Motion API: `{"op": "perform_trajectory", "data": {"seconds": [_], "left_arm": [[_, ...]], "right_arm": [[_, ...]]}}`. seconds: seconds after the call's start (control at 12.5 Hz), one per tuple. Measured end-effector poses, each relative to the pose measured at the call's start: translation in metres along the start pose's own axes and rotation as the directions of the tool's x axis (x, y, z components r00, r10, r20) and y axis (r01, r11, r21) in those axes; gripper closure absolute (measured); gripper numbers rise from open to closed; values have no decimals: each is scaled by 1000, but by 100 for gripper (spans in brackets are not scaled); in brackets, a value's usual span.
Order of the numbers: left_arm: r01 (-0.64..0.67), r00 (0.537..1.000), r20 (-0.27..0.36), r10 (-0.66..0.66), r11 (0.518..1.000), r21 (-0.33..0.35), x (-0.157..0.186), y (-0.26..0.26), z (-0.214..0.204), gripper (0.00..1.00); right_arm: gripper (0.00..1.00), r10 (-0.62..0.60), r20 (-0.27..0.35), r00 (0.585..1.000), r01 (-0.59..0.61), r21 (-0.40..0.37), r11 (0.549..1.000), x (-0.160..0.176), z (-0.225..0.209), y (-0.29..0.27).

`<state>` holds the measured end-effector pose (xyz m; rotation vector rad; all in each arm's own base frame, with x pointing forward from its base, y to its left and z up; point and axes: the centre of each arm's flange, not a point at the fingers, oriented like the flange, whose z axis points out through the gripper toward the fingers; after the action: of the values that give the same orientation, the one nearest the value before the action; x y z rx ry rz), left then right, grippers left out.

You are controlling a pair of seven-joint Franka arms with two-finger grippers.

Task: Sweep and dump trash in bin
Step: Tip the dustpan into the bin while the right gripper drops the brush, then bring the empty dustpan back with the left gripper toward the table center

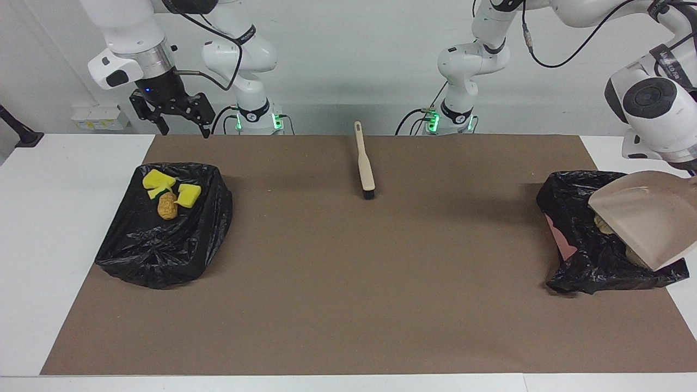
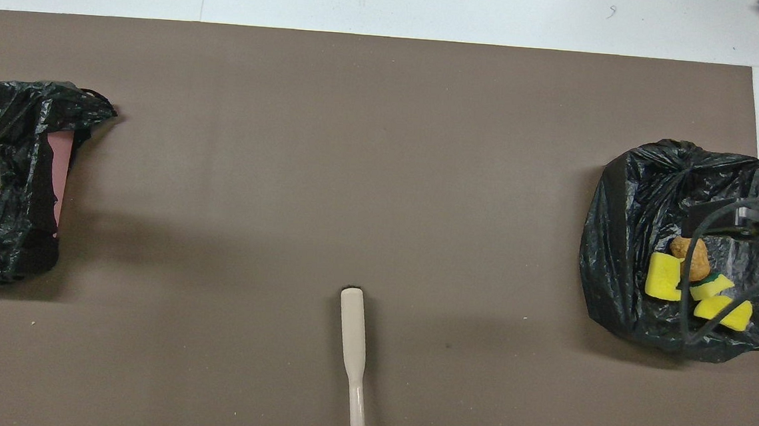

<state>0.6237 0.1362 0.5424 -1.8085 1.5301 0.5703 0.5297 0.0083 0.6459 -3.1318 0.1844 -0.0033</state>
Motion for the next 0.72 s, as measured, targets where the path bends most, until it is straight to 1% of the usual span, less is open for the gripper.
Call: {"op": "perform_trajectory", "data": {"seconds": [0.16,0.32,0.48,0.64,0.72], "left_arm": [[24,993,-111,-25,1000,-16,24,0,-14,68],[66,980,-184,-72,997,-39,40,0,-25,68],[158,947,-264,-182,981,-109,61,4,-39,68],[239,912,-295,-286,953,-188,92,11,-64,68],[281,885,-311,-346,931,-234,110,16,-81,68]], "right_arm": [[0,2,0,1000,-2,0,1000,0,0,1],[0,3,0,1000,-3,0,1000,0,0,2],[0,3,0,1000,-3,0,1000,0,0,2],[0,3,0,1000,-3,0,1000,0,0,1],[0,1,1,1000,-1,0,1000,0,0,1]]}}
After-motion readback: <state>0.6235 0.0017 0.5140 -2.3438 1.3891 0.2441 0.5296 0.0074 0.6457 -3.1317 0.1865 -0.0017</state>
